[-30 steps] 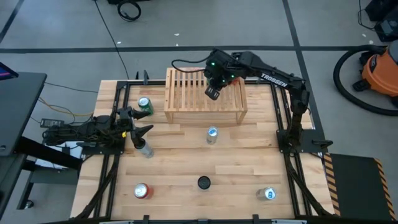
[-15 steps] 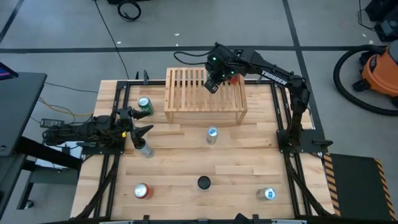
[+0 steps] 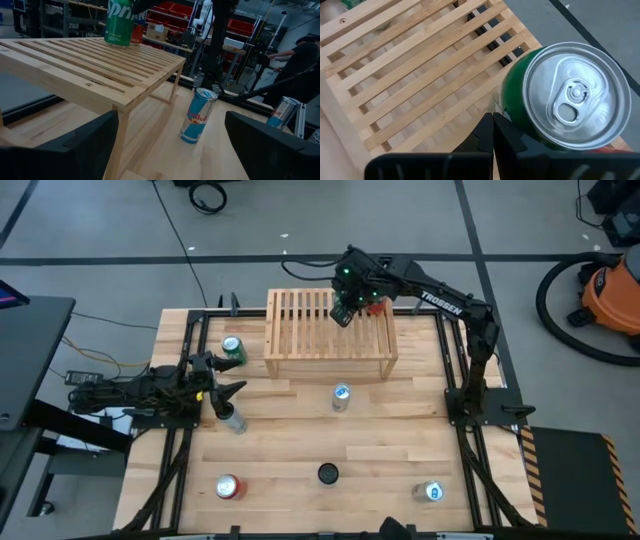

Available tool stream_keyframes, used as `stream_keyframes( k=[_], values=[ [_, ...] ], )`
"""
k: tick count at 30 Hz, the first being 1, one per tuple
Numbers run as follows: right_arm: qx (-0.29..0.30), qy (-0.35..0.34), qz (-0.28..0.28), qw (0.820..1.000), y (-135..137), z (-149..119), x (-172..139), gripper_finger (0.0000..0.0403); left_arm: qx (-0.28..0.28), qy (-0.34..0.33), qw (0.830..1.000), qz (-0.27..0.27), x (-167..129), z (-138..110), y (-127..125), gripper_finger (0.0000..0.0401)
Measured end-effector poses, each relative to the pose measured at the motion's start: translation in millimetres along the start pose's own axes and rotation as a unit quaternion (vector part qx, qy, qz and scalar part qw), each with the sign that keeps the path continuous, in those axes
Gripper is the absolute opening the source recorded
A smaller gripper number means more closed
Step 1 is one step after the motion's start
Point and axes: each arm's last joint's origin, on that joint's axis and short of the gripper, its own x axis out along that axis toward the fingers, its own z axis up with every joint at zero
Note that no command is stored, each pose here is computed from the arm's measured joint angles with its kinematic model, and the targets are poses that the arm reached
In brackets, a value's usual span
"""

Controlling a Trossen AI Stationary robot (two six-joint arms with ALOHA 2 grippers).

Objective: Place canned beverage on shelf
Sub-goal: Put the right green soda can on the shelf, then put the left white blue soda can on the shelf

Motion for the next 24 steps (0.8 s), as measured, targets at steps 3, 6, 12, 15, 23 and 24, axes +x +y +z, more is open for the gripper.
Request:
stream_keyframes(
  k=[3,6,12,15,23,24],
  values=[
    [-0.003,0.0,0.0,1.0,-0.8,0.1,0.1,0.0007,0.0,0.0,1.0,0.0,0.0,0.0,0.0,0.0369],
    [0.001,0.002,0.017,1.0,0.8,-0.1,-0.4,0.0007,0.0,0.0,1.0,0.0,0.0,0.0,0.0,0.0369],
    [-0.028,-0.001,0.085,0.996,34.1,-7.7,-17.9,0.0007,0.044,-0.009,0.999,-0.002,0.0,1.7,-0.5,0.0369],
    [-0.059,-0.01,0.097,0.993,56.2,-14.2,-29.6,0.0007,0.045,-0.028,0.999,-0.006,-0.2,5.5,-1.4,0.0369],
    [-0.138,-0.022,0.107,0.984,103.2,-35.7,-55.7,0.0008,0.025,-0.064,0.998,-0.014,-0.9,12.8,-3.2,0.0369],
    [-0.143,-0.022,0.111,0.983,108.0,-37.8,-57.2,0.0008,0.019,-0.067,0.997,-0.015,-1.0,13.3,-3.3,0.0369]
  ],
)
